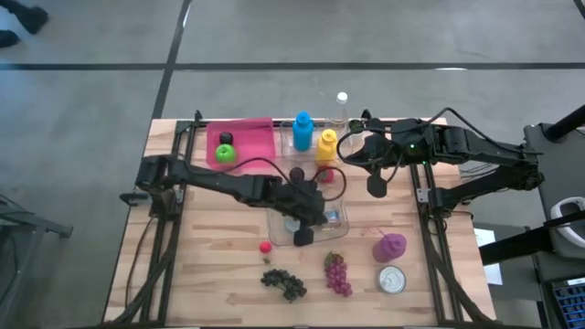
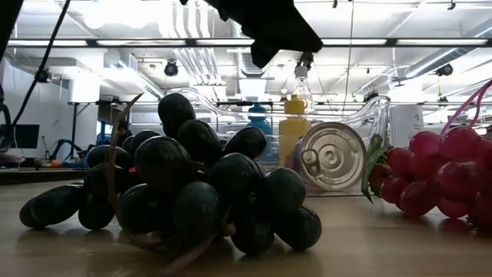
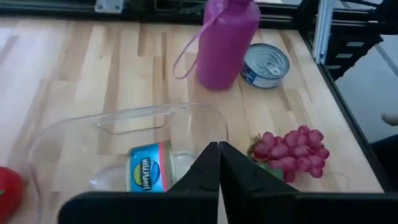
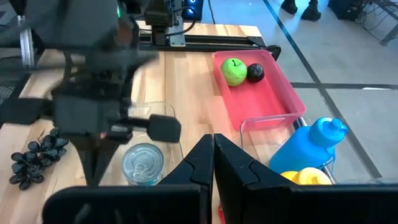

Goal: Pick & Place Food Item
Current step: Put the blue pink tuna can into the bottom transparent bin

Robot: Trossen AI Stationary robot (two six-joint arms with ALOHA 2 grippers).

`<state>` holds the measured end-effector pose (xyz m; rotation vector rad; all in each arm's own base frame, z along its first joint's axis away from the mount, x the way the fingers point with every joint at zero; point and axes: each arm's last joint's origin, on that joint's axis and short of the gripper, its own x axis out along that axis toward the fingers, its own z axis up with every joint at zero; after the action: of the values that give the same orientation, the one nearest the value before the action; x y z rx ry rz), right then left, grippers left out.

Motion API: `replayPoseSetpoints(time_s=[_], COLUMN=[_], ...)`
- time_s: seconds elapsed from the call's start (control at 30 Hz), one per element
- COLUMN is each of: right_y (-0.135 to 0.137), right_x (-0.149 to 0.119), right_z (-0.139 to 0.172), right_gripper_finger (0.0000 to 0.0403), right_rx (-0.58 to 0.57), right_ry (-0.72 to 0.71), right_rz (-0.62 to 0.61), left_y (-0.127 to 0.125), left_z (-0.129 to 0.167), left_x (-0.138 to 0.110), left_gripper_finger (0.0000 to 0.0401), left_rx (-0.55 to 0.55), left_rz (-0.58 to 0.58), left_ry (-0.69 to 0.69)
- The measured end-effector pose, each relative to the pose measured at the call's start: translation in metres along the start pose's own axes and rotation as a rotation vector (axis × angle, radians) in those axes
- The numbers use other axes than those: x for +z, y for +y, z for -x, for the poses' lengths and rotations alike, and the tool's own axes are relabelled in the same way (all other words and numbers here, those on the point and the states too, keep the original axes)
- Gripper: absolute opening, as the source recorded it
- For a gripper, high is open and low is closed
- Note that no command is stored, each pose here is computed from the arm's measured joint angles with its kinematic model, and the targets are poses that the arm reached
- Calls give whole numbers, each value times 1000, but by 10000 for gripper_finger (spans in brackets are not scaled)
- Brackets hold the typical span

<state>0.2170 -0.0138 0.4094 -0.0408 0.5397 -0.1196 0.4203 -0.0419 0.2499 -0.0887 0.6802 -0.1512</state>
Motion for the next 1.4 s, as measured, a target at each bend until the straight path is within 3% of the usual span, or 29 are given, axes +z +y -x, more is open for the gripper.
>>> replayPoseSetpoints(time_s=[0.23, 0.63, 1.0, 1.2, 1.4], right_y=[0, 0, 0, 0, 0], right_x=[0, 0, 0, 0, 0], right_z=[0, 0, 0, 0, 0], right_gripper_finger=[8, 8, 8, 8, 8], right_rx=[0, 0, 0, 0, 0], right_ry=[0, 0, 0, 0, 0], right_rz=[-1, 1, 2, 0, 0], left_y=[7, 15, 32, 33, 26], left_z=[-31, -43, -46, -46, -47], left_x=[-18, -32, -35, -35, -34], left_gripper_finger=[2, 1, 0, 0, 0], left_rx=[23, 103, 246, 220, 98], left_rz=[94, 111, 128, 126, 80], left_ry=[67, 136, 132, 135, 138])
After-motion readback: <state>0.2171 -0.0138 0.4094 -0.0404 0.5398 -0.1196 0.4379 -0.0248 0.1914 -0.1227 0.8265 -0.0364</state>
